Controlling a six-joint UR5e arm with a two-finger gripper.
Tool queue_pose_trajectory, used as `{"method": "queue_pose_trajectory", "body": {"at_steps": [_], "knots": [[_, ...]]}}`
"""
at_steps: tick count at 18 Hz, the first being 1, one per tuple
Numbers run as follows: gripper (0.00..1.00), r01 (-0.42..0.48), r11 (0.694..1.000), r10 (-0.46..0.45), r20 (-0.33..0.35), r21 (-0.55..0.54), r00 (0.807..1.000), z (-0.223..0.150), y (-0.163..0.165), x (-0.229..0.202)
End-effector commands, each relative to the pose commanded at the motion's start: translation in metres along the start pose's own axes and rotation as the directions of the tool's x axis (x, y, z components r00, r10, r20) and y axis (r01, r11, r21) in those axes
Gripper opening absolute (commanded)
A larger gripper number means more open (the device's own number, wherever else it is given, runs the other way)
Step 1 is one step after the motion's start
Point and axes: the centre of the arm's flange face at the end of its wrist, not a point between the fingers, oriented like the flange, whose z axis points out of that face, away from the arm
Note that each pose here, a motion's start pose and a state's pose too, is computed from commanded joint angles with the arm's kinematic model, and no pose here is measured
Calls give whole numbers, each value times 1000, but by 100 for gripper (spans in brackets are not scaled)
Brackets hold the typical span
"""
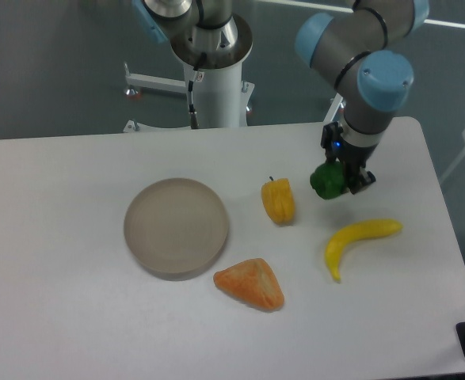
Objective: Place the green pepper on the table
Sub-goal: 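Lift the held green pepper and carry it toward the yellow pepper, then lower the green pepper onto the table beside the yellow pepper and release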
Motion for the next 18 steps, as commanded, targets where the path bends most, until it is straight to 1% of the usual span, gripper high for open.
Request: {"method": "queue_pose_trajectory", "body": {"at_steps": [1, 2, 7, 8, 10, 12, 13, 14, 15, 16, 18], "knots": [[0, 0, 1000, 0, 15, -3, 1000, 6, -6, 21], [0, -3, 1000, 3, 9, -2, 1000, 11, -8, 32], [0, -9, 1000, 9, -24, -1, 1000, 28, -14, 57], [2, -8, 1000, 8, -19, -2, 1000, 30, -14, 56], [10, -8, 1000, 8, -24, -1, 1000, 34, -15, 56], [16, -9, 1000, 9, -20, -1, 1000, 39, -16, 54], [26, -14, 1000, 14, -17, -1, 1000, 41, -15, 53], [41, -15, 1000, 15, -20, 0, 1000, 42, -15, 52], [68, -14, 1000, 14, -22, 0, 1000, 43, -15, 52], [100, -11, 1000, 11, -20, 0, 1000, 42, -14, 51], [100, -6, 1000, 6, -6, -4, 1000, 35, -12, 48]]}}
